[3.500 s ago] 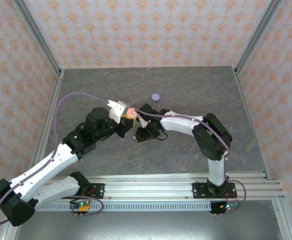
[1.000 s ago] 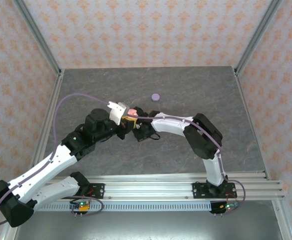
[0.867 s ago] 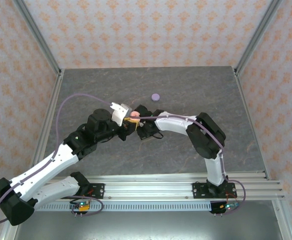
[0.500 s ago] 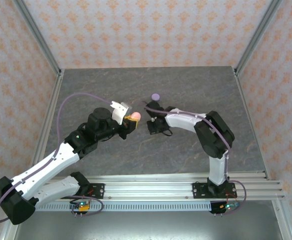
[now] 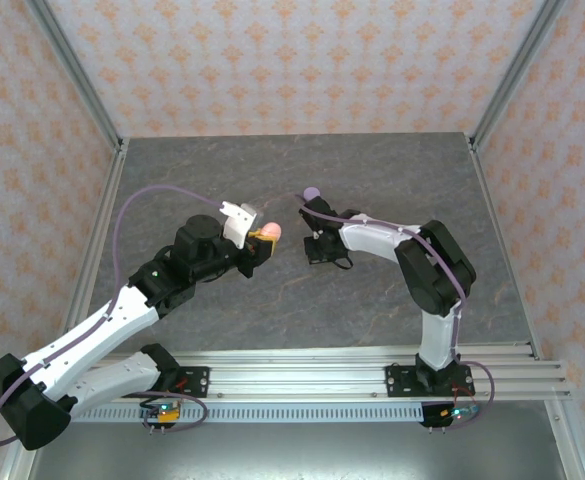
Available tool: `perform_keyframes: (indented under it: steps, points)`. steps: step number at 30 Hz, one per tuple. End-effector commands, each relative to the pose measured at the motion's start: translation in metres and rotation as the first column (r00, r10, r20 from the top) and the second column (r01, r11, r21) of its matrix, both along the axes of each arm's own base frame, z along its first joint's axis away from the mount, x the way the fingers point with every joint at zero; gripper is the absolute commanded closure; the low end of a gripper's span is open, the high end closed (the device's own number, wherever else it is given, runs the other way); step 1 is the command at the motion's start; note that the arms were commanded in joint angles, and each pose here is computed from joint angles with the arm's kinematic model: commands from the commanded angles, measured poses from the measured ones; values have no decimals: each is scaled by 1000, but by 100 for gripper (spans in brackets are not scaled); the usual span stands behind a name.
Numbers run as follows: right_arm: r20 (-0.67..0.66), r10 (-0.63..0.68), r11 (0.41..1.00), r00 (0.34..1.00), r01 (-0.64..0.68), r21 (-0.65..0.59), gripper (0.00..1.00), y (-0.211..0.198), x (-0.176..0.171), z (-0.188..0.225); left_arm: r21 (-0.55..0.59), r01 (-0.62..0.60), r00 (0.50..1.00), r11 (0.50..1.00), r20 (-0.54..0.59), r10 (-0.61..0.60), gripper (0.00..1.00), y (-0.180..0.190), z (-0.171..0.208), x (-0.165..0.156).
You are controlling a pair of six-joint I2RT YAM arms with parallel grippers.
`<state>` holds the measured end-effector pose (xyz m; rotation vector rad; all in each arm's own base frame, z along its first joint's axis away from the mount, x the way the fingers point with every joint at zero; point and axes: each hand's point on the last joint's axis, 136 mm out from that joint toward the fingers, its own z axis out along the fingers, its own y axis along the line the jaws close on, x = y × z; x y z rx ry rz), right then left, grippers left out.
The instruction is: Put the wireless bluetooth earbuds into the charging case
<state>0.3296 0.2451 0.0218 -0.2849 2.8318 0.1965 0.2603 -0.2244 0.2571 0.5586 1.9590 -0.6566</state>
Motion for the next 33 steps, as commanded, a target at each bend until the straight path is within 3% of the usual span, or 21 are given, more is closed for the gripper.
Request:
perform_keyframes:
  steps: [1,9,23,33]
  points:
    - [-25,-13,996,1000,11,-85,86,-21,-13,-2,-45,-1,998,999,58,4,90,-2,24,4]
    - [-27,-17,996,999,15,-83,80,-25,-15,1,-47,24,998,999,51,-21,90,-6,23,3]
    - [17,-5,1000,1000,5,-2,49,-15,-10,32,-32,56,998,998,30,-55,90,-12,15,1]
    - [82,-32,990,996,21,142,45,-27,-9,81,-33,87,996,996,-26,-88,90,-25,-2,7]
